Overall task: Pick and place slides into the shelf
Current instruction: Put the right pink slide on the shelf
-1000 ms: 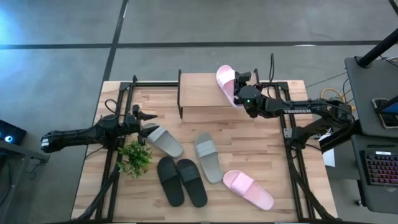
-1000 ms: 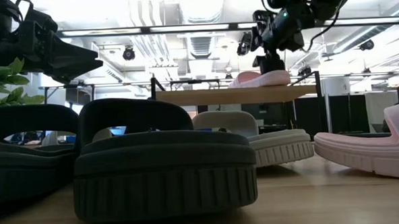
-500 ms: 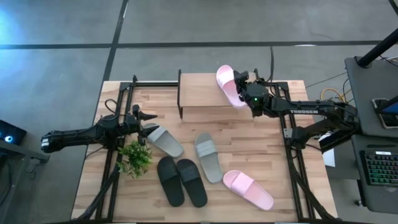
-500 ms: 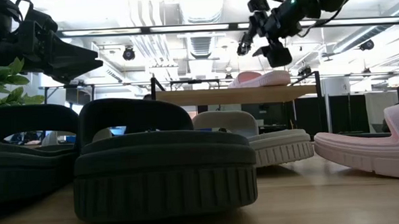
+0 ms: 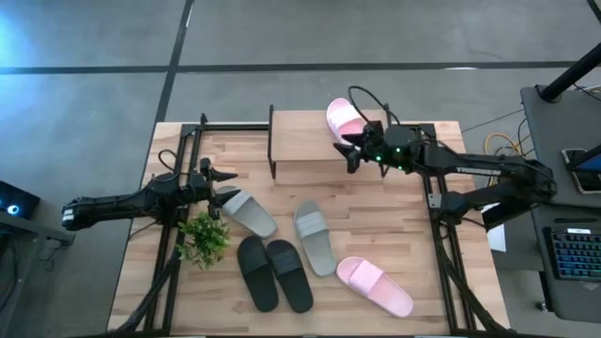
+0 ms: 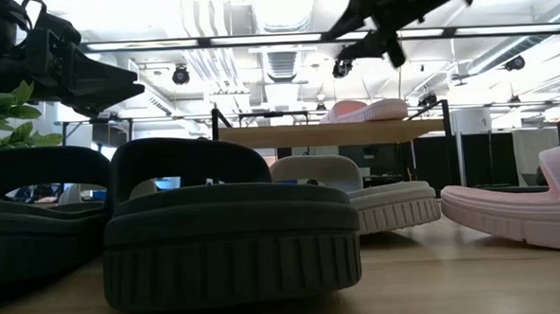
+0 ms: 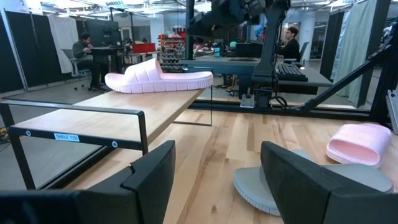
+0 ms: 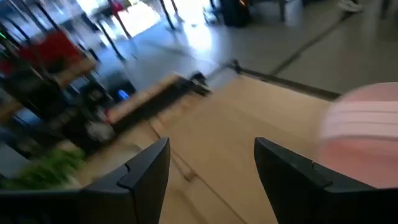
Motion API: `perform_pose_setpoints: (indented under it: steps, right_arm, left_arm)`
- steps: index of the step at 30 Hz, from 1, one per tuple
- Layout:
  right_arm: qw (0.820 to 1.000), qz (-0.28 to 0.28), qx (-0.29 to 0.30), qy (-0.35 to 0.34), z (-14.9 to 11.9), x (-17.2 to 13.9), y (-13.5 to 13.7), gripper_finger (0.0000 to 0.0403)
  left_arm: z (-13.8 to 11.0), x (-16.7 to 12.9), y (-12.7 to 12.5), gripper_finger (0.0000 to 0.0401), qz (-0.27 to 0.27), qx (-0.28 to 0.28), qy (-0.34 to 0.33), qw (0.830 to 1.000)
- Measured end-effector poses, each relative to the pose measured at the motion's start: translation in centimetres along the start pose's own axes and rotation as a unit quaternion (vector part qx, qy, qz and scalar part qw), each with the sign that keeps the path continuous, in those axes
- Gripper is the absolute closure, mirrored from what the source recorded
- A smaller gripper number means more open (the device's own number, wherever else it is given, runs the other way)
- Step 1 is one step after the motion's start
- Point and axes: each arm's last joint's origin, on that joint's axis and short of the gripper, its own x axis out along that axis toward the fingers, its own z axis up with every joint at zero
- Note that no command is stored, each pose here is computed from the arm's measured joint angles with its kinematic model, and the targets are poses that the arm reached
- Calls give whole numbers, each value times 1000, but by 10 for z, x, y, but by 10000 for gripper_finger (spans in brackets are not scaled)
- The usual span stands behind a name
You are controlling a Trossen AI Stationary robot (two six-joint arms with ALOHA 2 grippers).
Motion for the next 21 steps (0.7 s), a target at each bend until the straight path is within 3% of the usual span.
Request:
perform_pose_setpoints:
  steps: [5,10,12,15,18,21]
  right_arm:
    - [989,-66,-110,71,21,-25,6,183]
    - [962,-94,-210,145,36,-41,20,183]
    - [959,-94,-192,184,38,-45,23,183]
    - [961,-91,-90,245,39,-53,24,183]
    - [949,-94,4,302,33,-62,25,183]
    - [932,-76,-27,352,20,-77,34,183]
  left_arm:
    - [0,0,0,178,0,0,0,1000]
    - [0,0,0,178,0,0,0,1000]
    - [0,0,0,178,0,0,0,1000]
    - [0,0,0,178,0,0,0,1000]
    - [0,0,0,178,0,0,0,1000]
    - [0,0,0,178,0,0,0,1000]
